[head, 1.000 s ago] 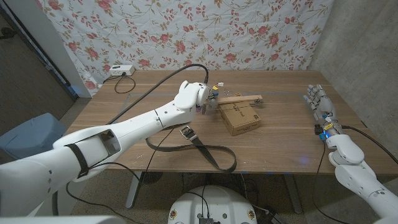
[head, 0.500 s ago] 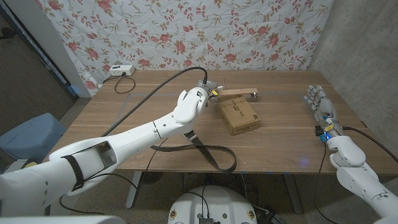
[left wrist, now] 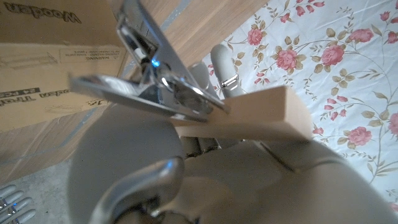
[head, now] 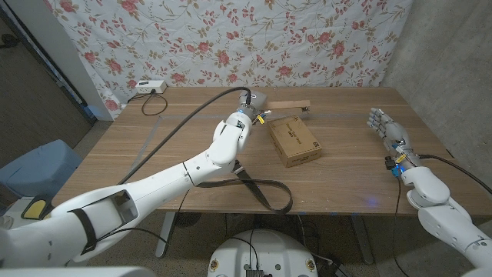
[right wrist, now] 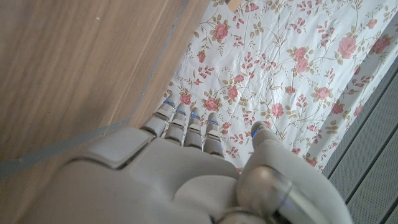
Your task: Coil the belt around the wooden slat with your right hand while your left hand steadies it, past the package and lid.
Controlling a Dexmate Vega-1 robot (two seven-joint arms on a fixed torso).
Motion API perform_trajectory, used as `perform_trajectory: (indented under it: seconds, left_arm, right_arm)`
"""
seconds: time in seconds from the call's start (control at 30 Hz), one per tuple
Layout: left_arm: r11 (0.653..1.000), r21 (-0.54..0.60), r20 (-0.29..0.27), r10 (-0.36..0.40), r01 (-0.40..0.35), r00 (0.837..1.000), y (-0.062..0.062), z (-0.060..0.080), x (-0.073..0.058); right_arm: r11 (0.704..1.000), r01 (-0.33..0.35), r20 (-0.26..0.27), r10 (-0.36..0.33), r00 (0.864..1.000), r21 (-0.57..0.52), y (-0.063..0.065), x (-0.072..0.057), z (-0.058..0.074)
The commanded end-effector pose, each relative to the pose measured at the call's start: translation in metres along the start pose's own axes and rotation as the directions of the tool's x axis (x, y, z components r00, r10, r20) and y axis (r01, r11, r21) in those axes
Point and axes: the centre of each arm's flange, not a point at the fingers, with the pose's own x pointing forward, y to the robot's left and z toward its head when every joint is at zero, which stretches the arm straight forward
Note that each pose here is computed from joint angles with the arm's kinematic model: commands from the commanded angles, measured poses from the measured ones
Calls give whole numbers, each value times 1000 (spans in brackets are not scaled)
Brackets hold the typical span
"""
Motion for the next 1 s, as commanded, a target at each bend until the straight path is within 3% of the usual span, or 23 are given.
perform_trajectory:
  seconds: [0.03, 0.23, 0.43, 0.57, 1.0]
  left_arm:
    - [986, 28, -9, 165, -165, 986, 12, -10, -14]
    - [973, 30, 0, 228, -228, 974, 17, -15, -19]
    - [965, -77, 9, 253, -251, 968, 22, -25, -23]
    - [940, -130, 19, 321, -316, 947, 24, -32, -30]
    - [907, -195, 1, 380, -372, 925, 26, -42, -44]
  right_arm:
    - [982, -133, -53, 127, 991, -136, 32, 7, 16]
    - [956, -219, -89, 205, 975, -195, 48, 13, 25]
    - [925, -303, -120, 282, 952, -230, 65, 19, 33]
    - [897, -370, -137, 346, 928, -242, 81, 23, 38]
    - [805, -499, -170, 469, 867, -321, 120, 35, 53]
